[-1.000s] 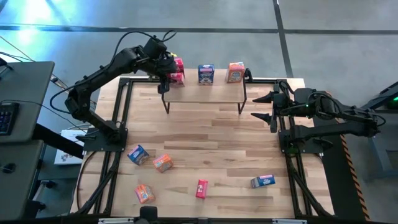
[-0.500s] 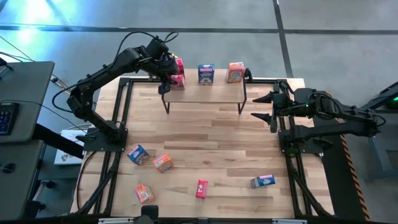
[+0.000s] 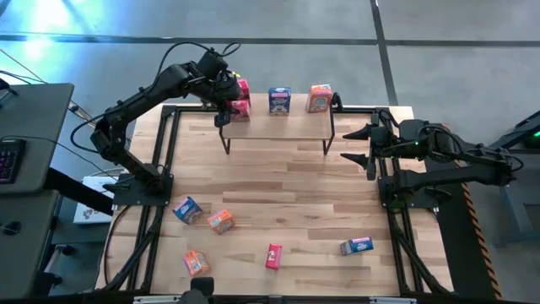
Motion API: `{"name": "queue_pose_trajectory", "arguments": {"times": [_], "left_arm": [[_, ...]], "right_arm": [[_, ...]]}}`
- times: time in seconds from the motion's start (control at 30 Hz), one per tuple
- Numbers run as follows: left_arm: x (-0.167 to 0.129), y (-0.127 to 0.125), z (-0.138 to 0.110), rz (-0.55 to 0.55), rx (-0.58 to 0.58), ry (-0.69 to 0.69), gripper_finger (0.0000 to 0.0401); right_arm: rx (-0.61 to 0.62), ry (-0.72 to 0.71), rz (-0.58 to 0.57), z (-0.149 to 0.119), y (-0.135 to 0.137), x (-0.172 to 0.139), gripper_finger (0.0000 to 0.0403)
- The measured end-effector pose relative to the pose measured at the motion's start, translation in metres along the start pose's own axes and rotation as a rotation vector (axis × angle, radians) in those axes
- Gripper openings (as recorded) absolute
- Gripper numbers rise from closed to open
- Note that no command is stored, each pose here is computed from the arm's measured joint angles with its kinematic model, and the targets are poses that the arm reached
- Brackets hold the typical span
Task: Stack cereal on shelf
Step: Put the top red cereal box on the shelf aligned with the other red cereal box
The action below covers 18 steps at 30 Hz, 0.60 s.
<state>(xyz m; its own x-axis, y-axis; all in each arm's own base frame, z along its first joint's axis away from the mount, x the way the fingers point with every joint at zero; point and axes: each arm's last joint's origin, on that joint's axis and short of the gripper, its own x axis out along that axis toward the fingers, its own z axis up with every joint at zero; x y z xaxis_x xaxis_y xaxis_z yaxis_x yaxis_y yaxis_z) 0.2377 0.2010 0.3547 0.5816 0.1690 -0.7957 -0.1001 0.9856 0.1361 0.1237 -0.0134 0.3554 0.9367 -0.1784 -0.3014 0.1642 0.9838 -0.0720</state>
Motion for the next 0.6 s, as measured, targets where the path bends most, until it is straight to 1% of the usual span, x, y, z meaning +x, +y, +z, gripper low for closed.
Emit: {"name": "queue_pose_trajectory", "arguments": {"times": [0.2,0.6], "left_arm": [[0.0,0.0001,0.0,0.001,0.0,-0.001,0.0187],[-0.0002,0.0016,0.0013,0.012,0.021,-0.016,0.0189]], "right_arm": [[0.0,0.0,0.0,0.0,0.0,-0.0001,0.0259],[0.0,0.0,0.0,0.0,0.0,-0.0001,0.0259]]}}
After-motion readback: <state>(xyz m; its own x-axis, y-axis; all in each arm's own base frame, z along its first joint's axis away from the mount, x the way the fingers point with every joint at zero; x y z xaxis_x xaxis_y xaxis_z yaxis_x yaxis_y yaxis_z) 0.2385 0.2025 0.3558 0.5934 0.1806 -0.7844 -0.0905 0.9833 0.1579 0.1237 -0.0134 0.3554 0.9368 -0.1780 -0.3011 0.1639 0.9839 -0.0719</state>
